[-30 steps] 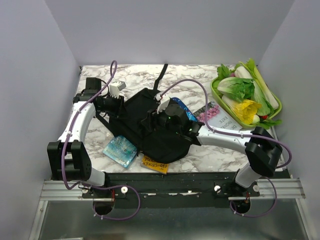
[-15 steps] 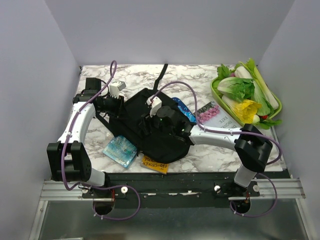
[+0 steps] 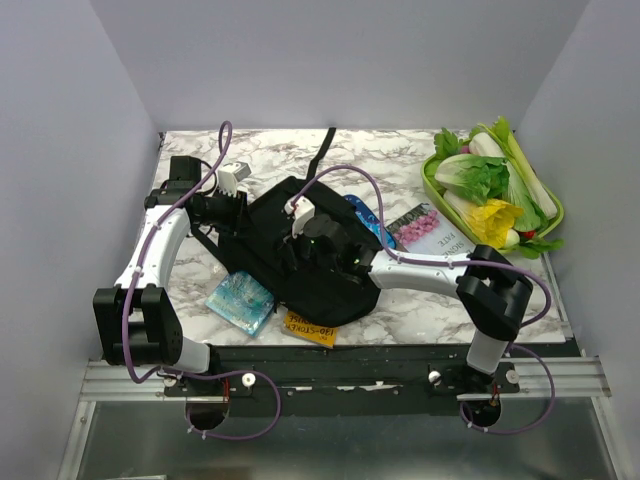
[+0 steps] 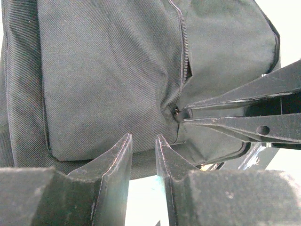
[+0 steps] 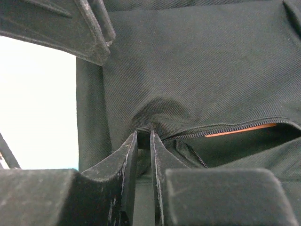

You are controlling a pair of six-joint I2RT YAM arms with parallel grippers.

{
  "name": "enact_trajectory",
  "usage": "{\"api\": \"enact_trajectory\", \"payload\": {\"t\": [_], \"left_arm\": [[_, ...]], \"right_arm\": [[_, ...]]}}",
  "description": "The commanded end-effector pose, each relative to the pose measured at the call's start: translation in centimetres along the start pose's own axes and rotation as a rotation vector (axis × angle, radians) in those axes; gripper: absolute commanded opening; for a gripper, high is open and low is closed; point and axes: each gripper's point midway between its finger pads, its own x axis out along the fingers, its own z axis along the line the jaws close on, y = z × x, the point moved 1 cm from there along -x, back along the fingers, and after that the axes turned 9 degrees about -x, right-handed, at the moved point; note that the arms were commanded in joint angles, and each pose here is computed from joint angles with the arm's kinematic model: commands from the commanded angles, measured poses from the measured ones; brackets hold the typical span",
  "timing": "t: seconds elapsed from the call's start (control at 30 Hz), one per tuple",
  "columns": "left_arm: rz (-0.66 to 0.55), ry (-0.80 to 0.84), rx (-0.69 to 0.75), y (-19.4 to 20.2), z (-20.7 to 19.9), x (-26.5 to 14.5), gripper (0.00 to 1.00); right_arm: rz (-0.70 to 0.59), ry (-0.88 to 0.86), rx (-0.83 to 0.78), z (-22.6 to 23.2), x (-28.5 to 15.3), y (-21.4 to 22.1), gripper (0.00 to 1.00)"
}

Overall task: Pack the student bag
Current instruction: Zip the student bag at the center of the board.

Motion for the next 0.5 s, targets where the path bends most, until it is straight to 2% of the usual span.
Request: {"api": "enact_trajectory", "payload": {"t": [0.0, 0.03, 0.07, 0.1, 0.3, 0.47], "left_arm": [[-0.032, 0.021, 0.025, -0.3, -0.7, -0.5, 0.34], [-0.026, 0.031, 0.033, -0.1, -0.8, -0.5, 0.34], [-0.027, 0.062, 0.042, -0.1, -1.3, -0.5, 0.34], [-0.025, 0.079, 0.049, -0.1, -1.6, -0.5, 0.35], [0.022, 0.235, 0.193, 1.6, -5.5, -0.7, 0.36], [0.075, 0.261, 0.299, 4.7, -6.7, 0.2, 0.34]], "right_arm": [[-0.011, 0.018, 0.009, 0.3, 0.6, -0.9, 0.17], [-0.016, 0.026, 0.014, 0.1, 0.5, -1.2, 0.12], [-0.021, 0.047, 0.015, -0.2, 0.5, -1.4, 0.02], [-0.029, 0.060, 0.019, -0.5, 0.3, -1.9, 0.01], [-0.056, 0.063, 0.056, -1.4, -0.1, -3.8, 0.01], [-0.048, 0.005, 0.172, -1.7, 0.1, -4.1, 0.01]]}}
